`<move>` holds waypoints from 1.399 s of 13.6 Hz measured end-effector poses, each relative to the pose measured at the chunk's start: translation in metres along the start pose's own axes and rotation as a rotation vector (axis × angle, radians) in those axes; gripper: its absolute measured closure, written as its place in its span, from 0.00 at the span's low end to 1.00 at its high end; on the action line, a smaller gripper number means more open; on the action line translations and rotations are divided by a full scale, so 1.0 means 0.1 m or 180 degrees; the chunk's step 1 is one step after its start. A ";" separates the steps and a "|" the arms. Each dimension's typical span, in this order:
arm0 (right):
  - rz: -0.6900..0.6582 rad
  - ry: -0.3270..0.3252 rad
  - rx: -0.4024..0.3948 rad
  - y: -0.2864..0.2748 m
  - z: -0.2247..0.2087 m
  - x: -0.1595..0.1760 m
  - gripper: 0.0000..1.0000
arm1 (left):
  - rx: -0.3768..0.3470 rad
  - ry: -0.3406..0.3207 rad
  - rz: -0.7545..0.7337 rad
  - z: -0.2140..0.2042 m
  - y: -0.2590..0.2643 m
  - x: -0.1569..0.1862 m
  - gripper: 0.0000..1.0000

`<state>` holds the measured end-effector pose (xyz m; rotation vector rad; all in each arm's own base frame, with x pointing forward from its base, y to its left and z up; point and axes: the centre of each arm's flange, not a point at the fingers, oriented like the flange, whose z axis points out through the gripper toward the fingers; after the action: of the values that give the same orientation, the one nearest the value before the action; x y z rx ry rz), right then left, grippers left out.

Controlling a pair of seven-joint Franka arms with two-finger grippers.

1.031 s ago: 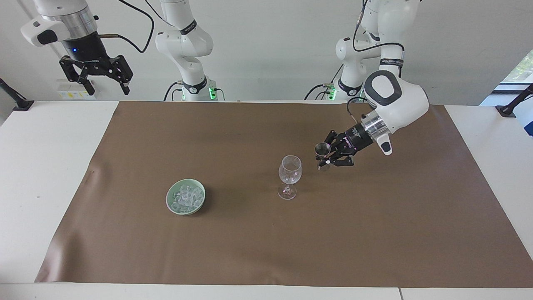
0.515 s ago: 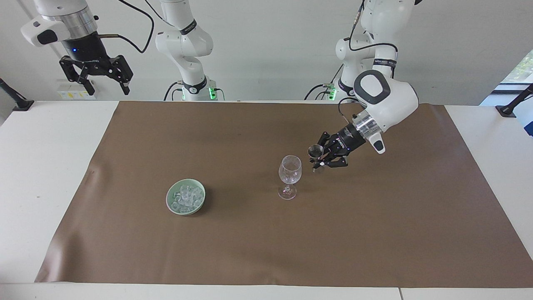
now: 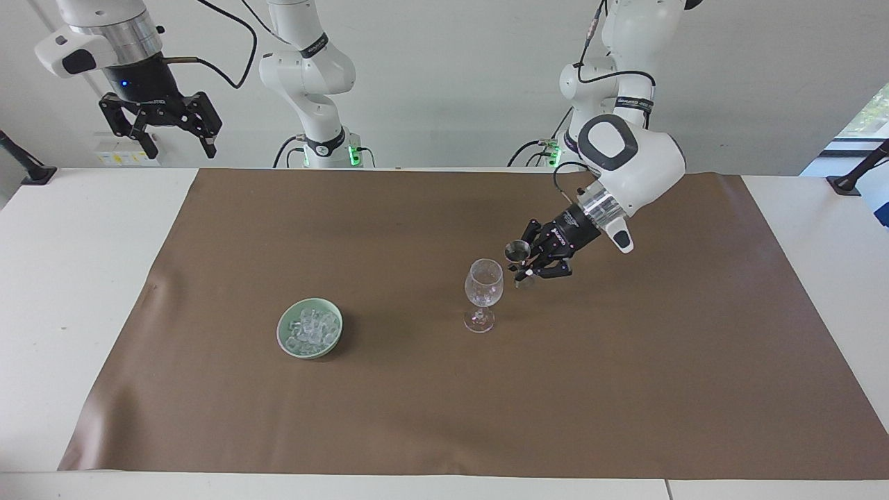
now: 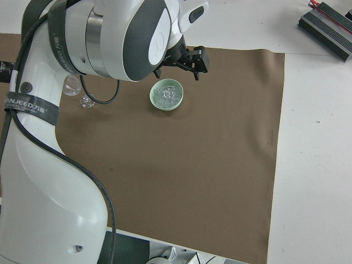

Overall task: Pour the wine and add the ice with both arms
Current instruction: 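Lift the jigger with the left gripper and carry it toward the glass, then tilt the jigger over the clear glass with the left gripper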

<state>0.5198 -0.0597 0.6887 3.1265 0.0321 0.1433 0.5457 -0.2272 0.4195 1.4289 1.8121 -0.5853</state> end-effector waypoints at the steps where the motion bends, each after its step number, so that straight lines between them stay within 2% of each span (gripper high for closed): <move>1: 0.0000 0.0000 0.0000 0.00 0.00 0.00 0.00 | -0.0027 0.0013 0.0014 0.01 -0.01 -0.01 0.78; 16: 0.0000 0.0000 0.0000 0.00 0.00 0.00 0.00 | -0.0456 0.0259 0.0413 0.11 -0.05 -0.19 0.78; 19: 0.0000 0.0000 0.0000 0.00 0.00 0.00 0.00 | -0.0456 0.0315 0.0546 0.16 -0.05 -0.22 0.78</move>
<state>0.5198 -0.0597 0.6887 3.1265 0.0321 0.1433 0.5477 -0.2538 0.4268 1.5186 1.7471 -0.2965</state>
